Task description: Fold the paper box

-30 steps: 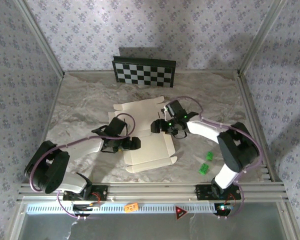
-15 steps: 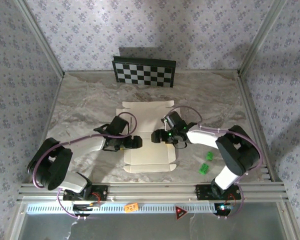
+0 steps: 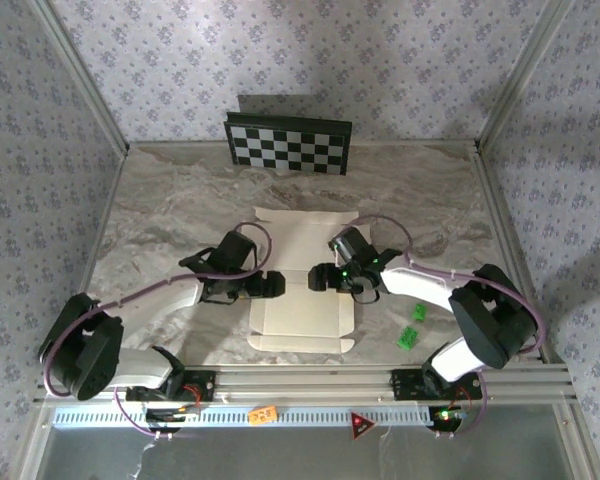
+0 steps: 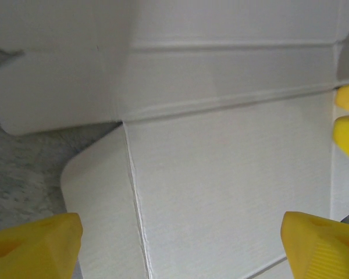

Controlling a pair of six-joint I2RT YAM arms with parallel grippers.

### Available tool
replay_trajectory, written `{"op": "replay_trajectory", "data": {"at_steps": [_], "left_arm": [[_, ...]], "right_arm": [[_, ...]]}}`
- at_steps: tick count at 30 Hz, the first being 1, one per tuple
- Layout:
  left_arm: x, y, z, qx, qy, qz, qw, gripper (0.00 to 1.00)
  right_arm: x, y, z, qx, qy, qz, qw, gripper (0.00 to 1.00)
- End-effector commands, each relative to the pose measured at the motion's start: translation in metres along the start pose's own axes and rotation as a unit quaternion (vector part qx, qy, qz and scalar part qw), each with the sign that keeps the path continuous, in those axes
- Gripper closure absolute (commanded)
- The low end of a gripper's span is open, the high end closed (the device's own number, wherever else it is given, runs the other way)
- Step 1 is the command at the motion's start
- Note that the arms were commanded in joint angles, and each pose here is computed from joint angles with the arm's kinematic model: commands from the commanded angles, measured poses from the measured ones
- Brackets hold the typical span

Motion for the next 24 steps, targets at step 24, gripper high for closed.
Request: {"op": "replay_trajectory", "data": {"at_steps": [24], "left_arm": [[0.034, 0.029, -0.005, -0.002, -0.006, 0.078, 0.997, 0.19]], "right_arm": [[0.05, 0.058, -0.05, 0.124, 0.04, -0.021, 0.991, 0.36]]}}
Point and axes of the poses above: each hand's point on the last joint's axis, 136 mm out from that joint toward the fingers, its own z axis back along the fingers, its own y axis along the line the jaws close on, x = y × z, the point moved 3 cm from there along z, back along the fingers, and after that the axes turned 8 degrees about z, right-handed, at the moved point
